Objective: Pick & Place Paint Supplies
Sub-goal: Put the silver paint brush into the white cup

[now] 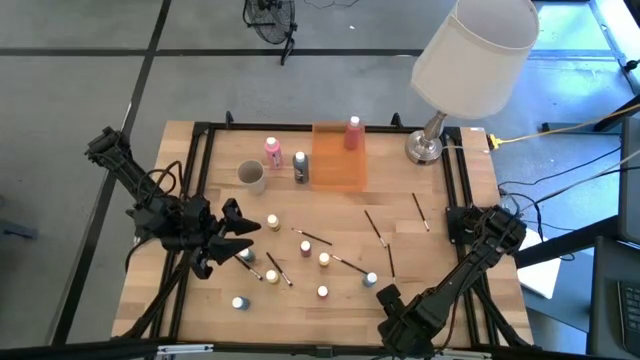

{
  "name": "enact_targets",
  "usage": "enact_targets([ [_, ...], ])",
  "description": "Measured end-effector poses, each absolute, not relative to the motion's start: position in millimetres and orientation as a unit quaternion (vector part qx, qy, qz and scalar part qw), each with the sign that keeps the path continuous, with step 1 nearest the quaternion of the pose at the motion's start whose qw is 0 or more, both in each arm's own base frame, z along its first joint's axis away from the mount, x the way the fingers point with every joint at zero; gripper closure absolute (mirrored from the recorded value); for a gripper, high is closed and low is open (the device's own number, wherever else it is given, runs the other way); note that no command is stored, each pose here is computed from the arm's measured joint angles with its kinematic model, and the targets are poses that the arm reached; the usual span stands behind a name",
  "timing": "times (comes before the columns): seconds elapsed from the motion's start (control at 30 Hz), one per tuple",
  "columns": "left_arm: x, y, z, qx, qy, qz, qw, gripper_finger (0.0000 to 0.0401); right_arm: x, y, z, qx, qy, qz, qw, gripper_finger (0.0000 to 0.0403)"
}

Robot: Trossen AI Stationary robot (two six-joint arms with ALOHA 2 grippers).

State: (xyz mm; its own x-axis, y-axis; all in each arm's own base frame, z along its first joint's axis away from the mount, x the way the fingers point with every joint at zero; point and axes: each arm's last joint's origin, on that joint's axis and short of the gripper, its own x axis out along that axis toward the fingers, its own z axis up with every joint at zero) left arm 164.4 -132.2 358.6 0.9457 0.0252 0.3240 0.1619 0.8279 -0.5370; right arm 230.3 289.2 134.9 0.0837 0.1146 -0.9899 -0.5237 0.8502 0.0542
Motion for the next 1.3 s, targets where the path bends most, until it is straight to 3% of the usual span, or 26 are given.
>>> enact_targets([
  [0.37,165.1,-132.8,356.7,-0.283,-0.153,-0.036,0.946,0.0198,230.8,289.5,128.9,-0.171,0.641,0.215,0.717,0.0222],
  [1.3,165.1,-132.9,356.6,-0.279,-0.152,-0.035,0.948,0.0198,231.6,290.0,128.3,-0.143,0.644,0.191,0.727,0.0398],
])
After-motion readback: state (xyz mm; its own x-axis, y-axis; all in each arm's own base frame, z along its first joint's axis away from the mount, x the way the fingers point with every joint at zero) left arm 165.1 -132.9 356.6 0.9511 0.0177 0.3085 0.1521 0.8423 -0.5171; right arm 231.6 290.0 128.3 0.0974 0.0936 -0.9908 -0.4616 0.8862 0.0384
